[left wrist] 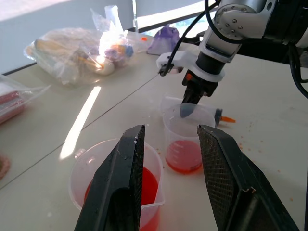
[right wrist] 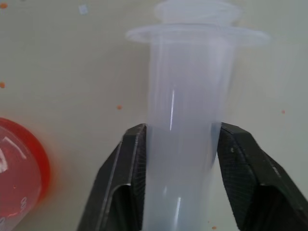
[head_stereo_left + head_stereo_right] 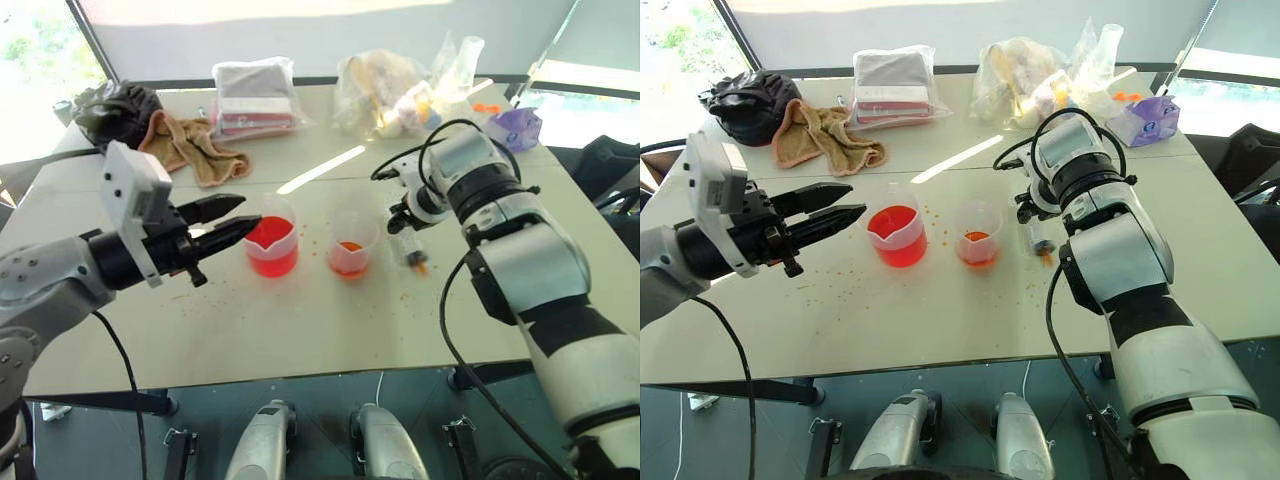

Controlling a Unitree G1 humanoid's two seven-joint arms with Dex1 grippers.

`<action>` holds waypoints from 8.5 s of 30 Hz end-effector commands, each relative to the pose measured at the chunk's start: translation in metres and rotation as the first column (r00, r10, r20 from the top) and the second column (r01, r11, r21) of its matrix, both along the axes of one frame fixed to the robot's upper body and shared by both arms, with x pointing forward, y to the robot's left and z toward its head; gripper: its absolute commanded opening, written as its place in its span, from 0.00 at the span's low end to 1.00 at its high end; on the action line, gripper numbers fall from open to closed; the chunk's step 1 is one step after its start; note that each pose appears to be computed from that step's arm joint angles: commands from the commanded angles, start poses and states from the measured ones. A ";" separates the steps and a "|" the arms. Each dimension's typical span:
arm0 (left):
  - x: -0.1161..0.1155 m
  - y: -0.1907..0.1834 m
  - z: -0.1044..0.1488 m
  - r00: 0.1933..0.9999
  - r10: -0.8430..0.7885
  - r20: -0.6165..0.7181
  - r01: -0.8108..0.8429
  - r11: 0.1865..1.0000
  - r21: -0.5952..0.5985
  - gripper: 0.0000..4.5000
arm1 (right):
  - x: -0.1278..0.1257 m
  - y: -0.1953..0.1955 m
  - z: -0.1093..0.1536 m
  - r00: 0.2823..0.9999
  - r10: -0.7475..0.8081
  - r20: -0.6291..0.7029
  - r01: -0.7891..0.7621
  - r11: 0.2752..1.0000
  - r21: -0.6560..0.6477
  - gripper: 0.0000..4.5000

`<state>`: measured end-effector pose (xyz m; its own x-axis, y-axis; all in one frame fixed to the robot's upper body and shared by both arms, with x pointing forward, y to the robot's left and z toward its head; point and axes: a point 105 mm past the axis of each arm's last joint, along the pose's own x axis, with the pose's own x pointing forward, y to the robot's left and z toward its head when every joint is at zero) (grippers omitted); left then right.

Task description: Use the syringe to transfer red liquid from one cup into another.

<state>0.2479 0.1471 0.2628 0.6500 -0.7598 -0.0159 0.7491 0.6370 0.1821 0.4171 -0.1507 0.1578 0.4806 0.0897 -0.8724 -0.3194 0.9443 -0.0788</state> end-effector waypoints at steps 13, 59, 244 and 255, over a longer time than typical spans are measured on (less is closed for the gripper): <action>0.004 0.010 0.023 0.996 0.004 0.086 -0.001 1.000 -0.027 0.40 | 0.048 -0.001 0.180 0.620 0.067 0.782 -0.124 0.992 0.013 0.29; 0.020 0.028 0.056 0.995 -0.096 -0.008 0.096 0.995 -0.015 0.40 | -0.081 0.210 0.083 0.154 0.187 0.970 -0.947 0.308 0.091 0.29; 0.088 -0.054 0.091 0.922 -0.350 0.165 0.371 0.921 -0.118 0.49 | -0.098 0.086 0.104 0.217 0.089 0.972 -0.716 0.691 0.097 0.29; 0.110 -0.084 0.086 0.899 -0.413 0.142 0.431 0.892 -0.135 0.49 | -0.106 0.088 0.102 0.222 0.105 0.969 -0.731 0.676 0.094 0.29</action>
<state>0.3627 0.0699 0.3360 0.2883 -0.9425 0.1691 0.9389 0.3130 0.1434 0.3234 -0.0658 0.2405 0.6490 0.7309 0.2113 -0.7046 0.6821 -0.1955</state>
